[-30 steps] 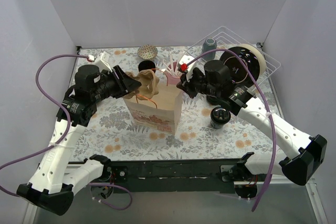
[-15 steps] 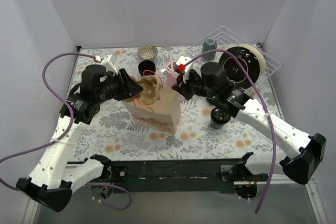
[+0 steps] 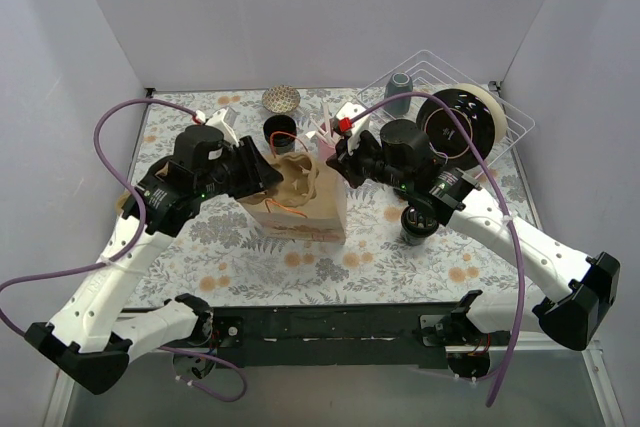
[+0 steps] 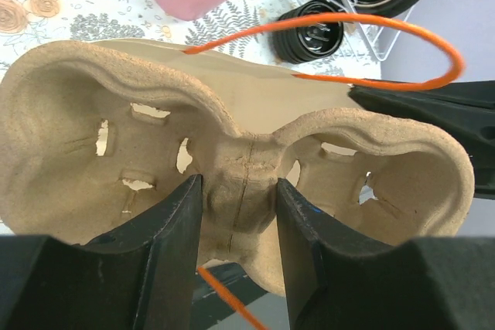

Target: Pack the takeout coffee

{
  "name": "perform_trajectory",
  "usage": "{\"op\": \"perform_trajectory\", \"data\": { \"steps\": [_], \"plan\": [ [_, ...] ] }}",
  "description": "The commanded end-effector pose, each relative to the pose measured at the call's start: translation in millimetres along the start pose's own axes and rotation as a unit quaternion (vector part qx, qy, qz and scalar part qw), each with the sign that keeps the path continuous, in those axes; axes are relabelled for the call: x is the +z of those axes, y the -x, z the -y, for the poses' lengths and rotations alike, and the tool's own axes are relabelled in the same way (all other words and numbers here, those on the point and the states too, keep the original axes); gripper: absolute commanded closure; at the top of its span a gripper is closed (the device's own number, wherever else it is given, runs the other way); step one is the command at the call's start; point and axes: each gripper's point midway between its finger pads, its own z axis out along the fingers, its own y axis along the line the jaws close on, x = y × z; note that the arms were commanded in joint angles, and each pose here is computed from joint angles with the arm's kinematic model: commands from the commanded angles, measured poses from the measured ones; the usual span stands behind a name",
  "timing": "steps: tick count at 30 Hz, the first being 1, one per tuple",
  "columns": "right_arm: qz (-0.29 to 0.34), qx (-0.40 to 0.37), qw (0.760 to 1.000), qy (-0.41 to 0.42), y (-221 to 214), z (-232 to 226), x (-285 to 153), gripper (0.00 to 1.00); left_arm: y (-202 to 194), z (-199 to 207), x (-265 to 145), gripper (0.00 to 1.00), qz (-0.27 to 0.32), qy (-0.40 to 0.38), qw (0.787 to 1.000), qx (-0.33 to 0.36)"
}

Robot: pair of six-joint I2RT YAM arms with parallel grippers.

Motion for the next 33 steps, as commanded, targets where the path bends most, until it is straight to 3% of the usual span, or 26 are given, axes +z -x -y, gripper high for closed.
{"op": "perform_trajectory", "data": {
  "steps": [1, 17, 27, 33],
  "plan": [
    [0.018, 0.014, 1.000, -0.012, 8.8, 2.4, 3.0, 0.99, 21.3, 34.7, -25.3, 0.92, 0.024, -0.047, 0.998, -0.019],
    [0.015, 0.028, 0.999, -0.010, 11.0, 0.8, 3.8, 0.99, 21.0, 59.9, -34.7, 0.92, 0.026, -0.121, 0.992, -0.022],
    [0.025, 0.024, 0.999, 0.001, 18.1, -3.3, -2.4, 0.99, 32.6, 39.6, -16.5, 0.92, 0.073, -0.084, 0.994, 0.014],
    [0.026, 0.022, 0.999, -0.003, 18.6, -2.0, -3.1, 0.99, 2.5, 27.8, -4.6, 0.92, 0.022, -0.084, 0.996, -0.003]
  ]
}}
